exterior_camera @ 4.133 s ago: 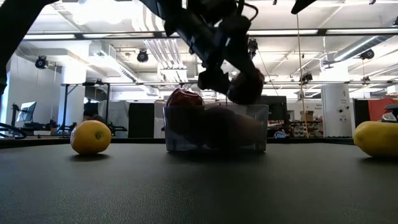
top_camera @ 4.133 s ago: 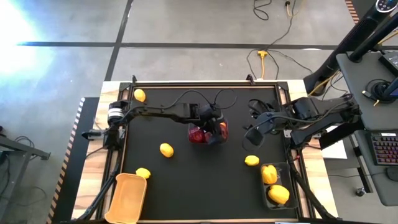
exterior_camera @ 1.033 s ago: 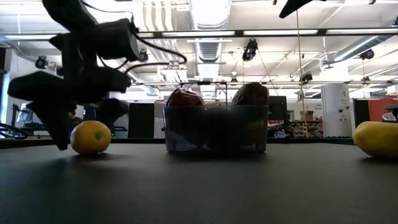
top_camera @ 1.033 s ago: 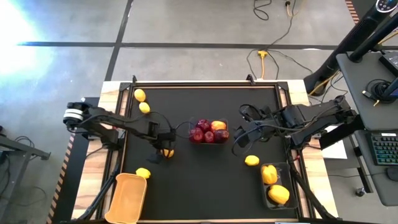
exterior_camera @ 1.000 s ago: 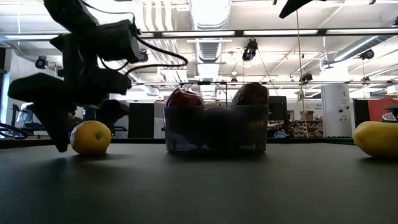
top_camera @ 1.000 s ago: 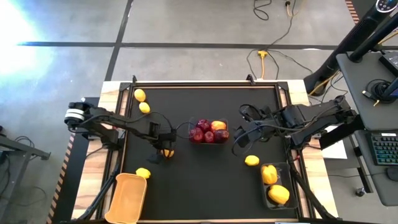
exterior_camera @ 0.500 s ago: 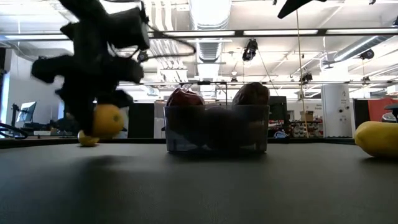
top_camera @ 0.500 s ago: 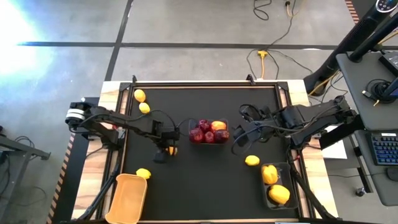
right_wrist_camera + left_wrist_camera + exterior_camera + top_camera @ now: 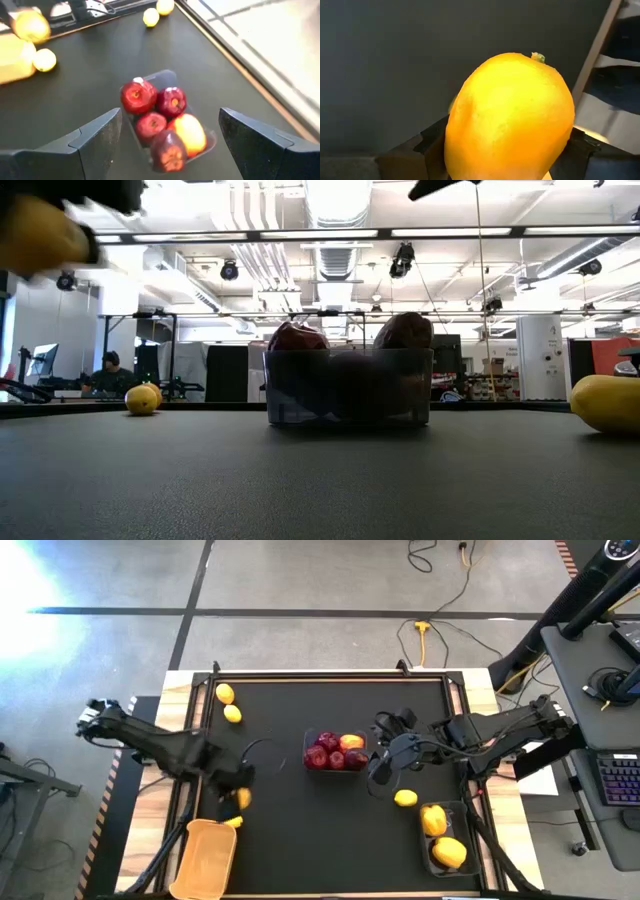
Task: Sort produce into baskets
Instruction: Put the yellow lemon into the yellow bin
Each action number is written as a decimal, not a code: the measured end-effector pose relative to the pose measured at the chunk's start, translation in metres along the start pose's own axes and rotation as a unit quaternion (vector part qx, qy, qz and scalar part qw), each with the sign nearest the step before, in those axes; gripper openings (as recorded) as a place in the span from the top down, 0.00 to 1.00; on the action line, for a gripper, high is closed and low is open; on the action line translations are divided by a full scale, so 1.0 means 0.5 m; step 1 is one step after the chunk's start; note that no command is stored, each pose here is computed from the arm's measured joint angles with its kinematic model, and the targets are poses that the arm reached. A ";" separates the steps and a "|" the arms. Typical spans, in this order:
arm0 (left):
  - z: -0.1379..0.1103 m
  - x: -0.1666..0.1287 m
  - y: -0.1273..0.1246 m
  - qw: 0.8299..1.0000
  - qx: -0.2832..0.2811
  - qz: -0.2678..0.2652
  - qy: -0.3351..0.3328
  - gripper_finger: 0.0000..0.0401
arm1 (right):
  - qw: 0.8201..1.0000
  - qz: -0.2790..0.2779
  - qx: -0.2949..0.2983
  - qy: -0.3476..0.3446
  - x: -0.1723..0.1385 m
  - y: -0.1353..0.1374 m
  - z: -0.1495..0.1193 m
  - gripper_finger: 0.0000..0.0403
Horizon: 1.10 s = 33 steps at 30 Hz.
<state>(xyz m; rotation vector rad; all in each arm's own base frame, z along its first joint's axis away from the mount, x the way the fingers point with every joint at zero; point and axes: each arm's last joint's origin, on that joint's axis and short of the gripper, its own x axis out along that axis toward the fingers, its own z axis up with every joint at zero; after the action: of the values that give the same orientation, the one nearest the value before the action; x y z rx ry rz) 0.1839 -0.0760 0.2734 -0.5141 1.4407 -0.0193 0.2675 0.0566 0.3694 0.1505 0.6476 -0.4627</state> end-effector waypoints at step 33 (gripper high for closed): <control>-0.176 0.203 -0.119 0.976 0.068 0.165 0.125 0.31 | 0.986 0.079 0.112 -0.096 -0.088 0.094 0.015 0.19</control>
<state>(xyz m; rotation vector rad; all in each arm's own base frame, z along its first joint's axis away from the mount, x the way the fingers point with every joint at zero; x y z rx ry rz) 0.1333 -0.1894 0.1953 -0.1582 1.7431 0.0848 0.2623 0.1125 0.4019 0.3636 0.3895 -0.3904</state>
